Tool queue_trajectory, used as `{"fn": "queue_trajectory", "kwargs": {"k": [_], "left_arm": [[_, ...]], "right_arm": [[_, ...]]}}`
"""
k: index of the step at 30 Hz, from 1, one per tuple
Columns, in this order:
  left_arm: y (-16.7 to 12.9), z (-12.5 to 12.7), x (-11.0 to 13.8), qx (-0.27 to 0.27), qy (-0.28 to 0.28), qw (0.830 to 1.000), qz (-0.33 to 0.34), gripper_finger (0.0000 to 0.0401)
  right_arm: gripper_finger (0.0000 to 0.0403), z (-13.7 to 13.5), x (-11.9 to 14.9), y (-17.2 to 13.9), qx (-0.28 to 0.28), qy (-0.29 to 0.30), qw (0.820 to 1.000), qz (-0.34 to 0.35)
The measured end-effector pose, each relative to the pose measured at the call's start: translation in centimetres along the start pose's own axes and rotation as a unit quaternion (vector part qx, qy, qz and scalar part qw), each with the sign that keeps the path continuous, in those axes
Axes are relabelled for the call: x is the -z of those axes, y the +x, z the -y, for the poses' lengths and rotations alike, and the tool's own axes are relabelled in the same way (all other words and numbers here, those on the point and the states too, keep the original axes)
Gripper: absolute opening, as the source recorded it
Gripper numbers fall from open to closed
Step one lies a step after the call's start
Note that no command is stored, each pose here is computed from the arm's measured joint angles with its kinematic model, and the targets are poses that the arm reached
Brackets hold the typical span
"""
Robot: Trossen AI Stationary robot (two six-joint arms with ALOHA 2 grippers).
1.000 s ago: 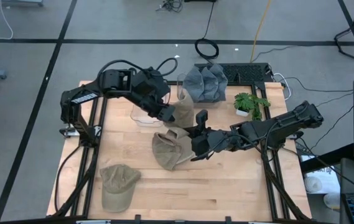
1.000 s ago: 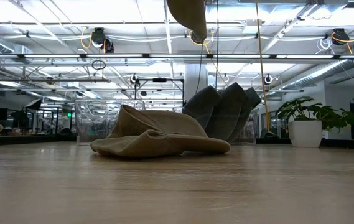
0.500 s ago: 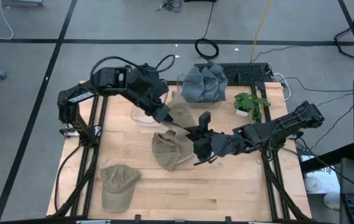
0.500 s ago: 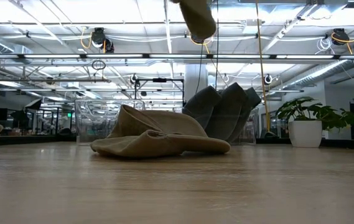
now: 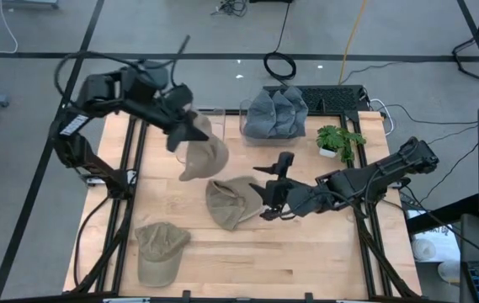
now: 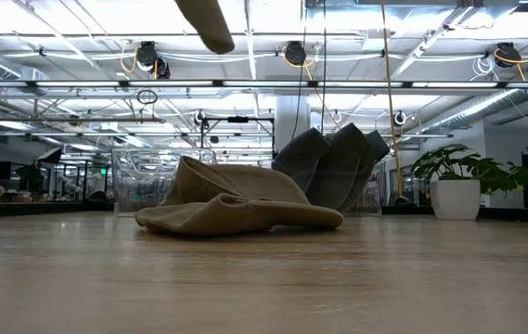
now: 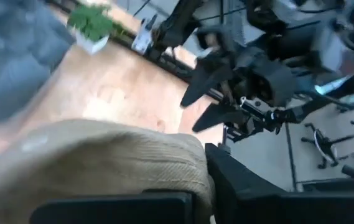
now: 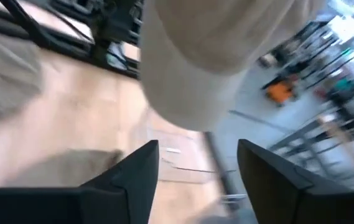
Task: Pick & Place hat
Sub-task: Put the bottom right brown cap into the left transparent bin
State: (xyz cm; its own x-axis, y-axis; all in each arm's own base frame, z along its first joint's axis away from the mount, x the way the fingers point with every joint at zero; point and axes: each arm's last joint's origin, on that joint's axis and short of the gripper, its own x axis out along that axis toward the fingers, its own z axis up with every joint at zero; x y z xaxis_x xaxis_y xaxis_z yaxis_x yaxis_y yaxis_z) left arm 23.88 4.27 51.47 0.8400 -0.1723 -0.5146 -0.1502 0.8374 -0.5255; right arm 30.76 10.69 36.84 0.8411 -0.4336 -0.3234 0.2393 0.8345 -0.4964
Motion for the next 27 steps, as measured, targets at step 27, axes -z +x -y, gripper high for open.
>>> {"fn": "queue_trajectory", "kwargs": {"k": [27], "left_arm": [[-4.0, -1.7, 1.1, -0.218, 0.444, 0.868, -0.037, 0.0019]], "right_arm": [[0.0207, 2.9, -1.2, 2.1, 0.031, 0.182, 0.981, 0.06]]}}
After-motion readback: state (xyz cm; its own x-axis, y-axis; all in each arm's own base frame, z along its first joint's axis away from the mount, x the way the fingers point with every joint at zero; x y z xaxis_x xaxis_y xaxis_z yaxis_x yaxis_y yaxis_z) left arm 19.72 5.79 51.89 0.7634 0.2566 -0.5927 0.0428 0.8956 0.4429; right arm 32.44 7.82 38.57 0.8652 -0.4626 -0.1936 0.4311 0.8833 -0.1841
